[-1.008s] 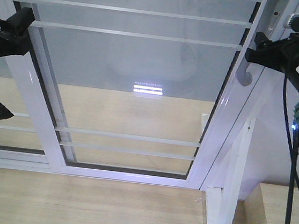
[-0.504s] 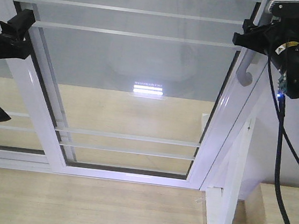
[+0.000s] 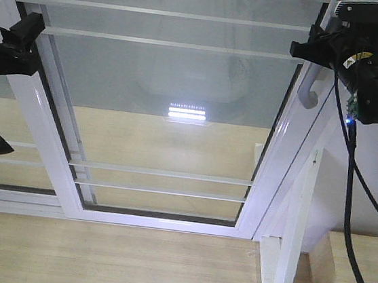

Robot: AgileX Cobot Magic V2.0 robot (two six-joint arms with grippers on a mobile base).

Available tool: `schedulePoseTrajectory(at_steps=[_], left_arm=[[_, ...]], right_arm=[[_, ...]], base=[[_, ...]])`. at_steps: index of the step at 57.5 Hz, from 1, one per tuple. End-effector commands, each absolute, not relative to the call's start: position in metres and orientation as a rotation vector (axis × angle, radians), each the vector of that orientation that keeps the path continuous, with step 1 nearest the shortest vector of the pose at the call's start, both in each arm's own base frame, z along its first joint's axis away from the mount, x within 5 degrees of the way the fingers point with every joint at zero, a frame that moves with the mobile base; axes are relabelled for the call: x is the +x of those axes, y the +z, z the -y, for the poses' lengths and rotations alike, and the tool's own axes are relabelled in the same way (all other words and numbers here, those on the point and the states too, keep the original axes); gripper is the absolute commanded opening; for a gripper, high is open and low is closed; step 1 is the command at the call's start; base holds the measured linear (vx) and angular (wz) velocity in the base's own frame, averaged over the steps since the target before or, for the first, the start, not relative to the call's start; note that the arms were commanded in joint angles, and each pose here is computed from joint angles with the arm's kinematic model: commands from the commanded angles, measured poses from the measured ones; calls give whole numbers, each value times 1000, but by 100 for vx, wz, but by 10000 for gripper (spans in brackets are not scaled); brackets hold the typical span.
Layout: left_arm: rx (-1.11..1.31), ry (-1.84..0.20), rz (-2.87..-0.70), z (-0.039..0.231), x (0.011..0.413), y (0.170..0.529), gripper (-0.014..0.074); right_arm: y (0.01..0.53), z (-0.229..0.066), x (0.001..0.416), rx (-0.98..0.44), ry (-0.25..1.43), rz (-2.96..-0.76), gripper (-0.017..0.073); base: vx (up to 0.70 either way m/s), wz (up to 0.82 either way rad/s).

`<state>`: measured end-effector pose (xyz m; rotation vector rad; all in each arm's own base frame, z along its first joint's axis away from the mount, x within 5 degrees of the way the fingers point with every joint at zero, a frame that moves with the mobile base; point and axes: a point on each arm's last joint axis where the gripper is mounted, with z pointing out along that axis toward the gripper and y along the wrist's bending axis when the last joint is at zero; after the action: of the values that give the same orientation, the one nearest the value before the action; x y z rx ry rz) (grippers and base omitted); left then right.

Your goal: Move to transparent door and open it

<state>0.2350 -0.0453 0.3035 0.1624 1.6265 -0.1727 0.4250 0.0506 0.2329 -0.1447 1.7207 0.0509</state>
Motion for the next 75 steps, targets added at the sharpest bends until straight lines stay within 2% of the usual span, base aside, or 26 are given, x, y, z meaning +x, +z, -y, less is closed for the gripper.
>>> schedulePoseTrajectory(at_steps=[1, 45, 62, 75], left_arm=[[146, -190, -1491, 46, 234, 327, 576], [146, -190, -1491, 46, 234, 327, 576], [146, -190, -1492, 46, 234, 327, 576], [151, -193, -1492, 46, 234, 327, 576]], right_arm=[[276, -76, 419, -242, 79, -1533, 49], [277, -155, 396, -386, 233, -1492, 83], [278, -165, 390, -417, 250, -1525, 83], [303, -163, 373, -468, 230, -1567, 71]], base=[[0, 0], [0, 0], [0, 0], [0, 0]])
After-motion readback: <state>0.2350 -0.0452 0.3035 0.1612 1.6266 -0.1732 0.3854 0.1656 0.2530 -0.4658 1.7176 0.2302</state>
